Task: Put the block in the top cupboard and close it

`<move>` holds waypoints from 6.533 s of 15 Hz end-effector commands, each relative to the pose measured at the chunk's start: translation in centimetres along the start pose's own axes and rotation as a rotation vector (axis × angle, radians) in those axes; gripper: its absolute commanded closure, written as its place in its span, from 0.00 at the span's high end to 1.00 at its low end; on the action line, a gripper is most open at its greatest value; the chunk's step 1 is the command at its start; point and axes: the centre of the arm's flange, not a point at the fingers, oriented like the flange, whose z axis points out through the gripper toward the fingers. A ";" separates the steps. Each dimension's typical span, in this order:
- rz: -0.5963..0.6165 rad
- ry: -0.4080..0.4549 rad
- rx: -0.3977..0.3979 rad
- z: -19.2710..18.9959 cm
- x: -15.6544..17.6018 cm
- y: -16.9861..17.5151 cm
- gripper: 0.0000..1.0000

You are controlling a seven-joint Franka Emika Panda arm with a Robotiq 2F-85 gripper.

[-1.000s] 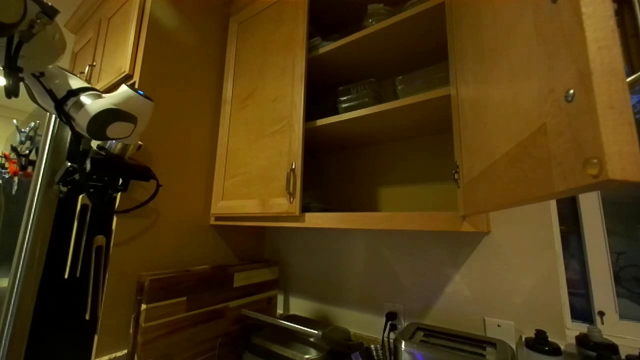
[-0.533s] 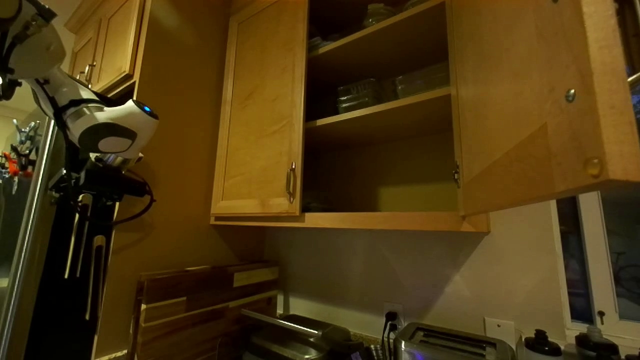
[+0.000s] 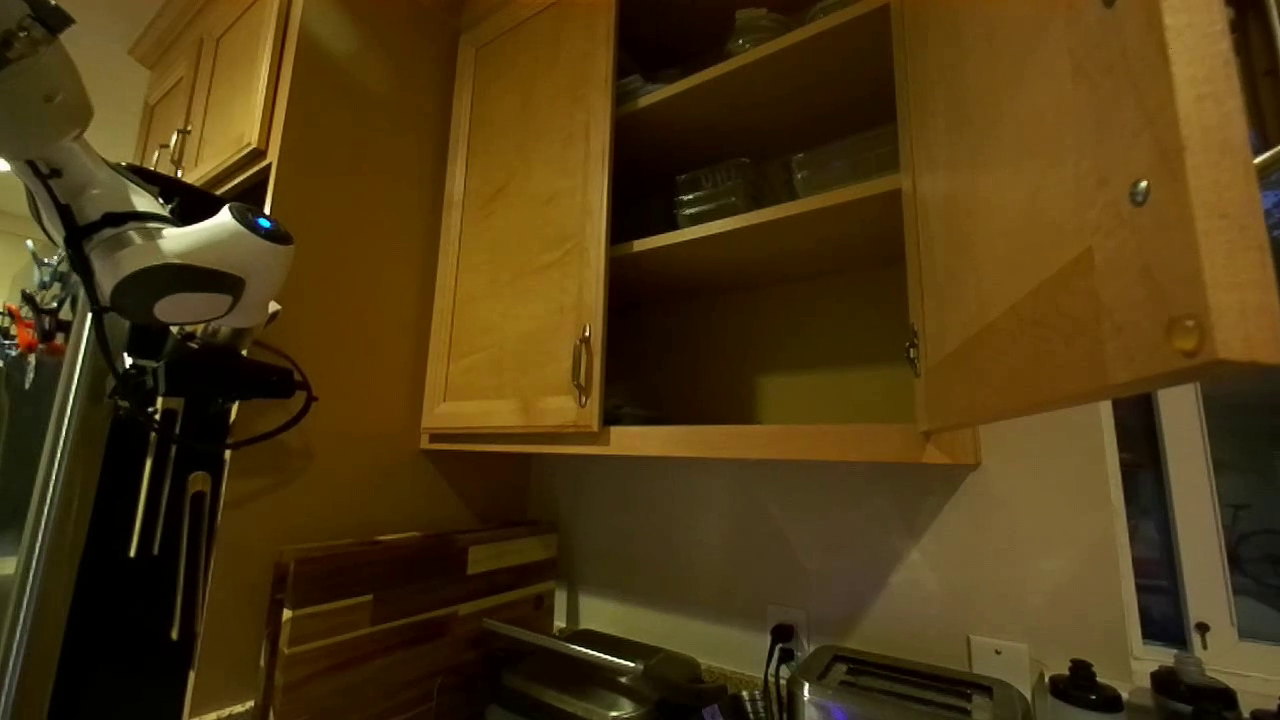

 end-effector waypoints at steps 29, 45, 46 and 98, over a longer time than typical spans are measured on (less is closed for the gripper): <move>0.024 0.214 -0.064 -0.8 -2.7 -0.9 0.55; 0.074 0.308 -0.032 -2.9 -5.5 -0.9 0.13; 0.080 0.309 -0.035 -4.0 -5.9 -1.3 0.13; -0.206 -0.874 0.037 -26.2 -12.2 7.3 0.10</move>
